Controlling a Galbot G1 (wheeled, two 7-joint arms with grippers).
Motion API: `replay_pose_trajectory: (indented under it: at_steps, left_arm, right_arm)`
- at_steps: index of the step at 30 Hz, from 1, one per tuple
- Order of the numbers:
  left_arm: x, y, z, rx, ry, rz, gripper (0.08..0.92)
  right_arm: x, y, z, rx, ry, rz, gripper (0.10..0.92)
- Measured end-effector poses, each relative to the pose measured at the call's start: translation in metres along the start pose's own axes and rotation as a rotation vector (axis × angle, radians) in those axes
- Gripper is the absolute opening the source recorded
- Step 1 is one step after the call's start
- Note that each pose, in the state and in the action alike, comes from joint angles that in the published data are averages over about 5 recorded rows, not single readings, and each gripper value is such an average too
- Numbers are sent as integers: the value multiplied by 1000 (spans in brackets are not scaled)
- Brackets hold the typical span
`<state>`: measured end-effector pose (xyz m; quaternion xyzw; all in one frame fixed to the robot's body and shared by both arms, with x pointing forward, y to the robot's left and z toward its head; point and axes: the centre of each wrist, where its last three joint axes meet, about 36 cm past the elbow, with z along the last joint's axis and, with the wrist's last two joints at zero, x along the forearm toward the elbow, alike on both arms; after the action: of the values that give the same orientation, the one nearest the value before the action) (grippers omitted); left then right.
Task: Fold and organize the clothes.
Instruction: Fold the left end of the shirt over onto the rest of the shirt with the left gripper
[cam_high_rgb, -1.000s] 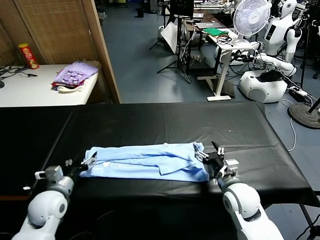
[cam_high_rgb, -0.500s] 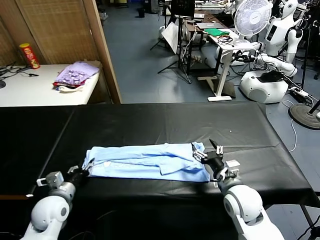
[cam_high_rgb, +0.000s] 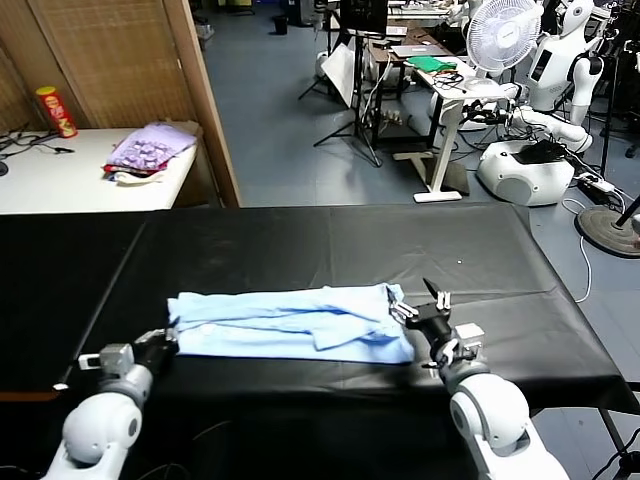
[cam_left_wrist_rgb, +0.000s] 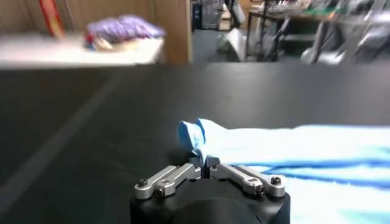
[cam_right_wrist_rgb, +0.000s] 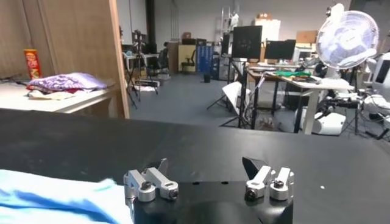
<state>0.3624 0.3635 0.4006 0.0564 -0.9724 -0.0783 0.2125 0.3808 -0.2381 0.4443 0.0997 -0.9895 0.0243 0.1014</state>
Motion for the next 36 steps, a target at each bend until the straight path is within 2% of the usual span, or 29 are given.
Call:
replay_pose_trajectory:
  at_steps: [4, 7, 10, 13, 16, 20, 23, 27, 31, 36]
  left_arm:
    - [5, 37, -5, -253, -31, -134, 153]
    - [12, 65, -15, -396, -49, -205, 153]
    - [21, 74, -26, -458, -44, -237, 153]
    - [29, 61, -37, -434, -26, -235, 153]
    - [37, 31, -47, -331, -24, -163, 153]
    - [48, -22, -59, -108, -48, 13, 153]
    - [50, -60, -65, 65, -46, 159, 153]
    - [47, -98, -76, 201, -53, 315, 153]
    - [43, -124, -85, 261, -61, 405, 153]
    - [39, -145, -86, 281, -57, 455, 153]
  right_arm:
    - [2, 1, 0, -6, 0, 3, 798]
    - [2, 1, 1, -9, 3, 4, 798]
    - [4, 0, 1, -7, 5, 11, 798]
    - [7, -1, 0, 1, 7, 22, 798]
    - [11, -3, 1, 9, 10, 35, 798]
    - [17, -8, 4, 16, 20, 57, 798]
    - [19, -12, 6, 18, 29, 75, 798]
    - [21, -14, 8, 21, 37, 92, 798]
    - [21, -15, 11, 21, 46, 102, 798]
    - [20, -14, 14, 20, 53, 104, 798]
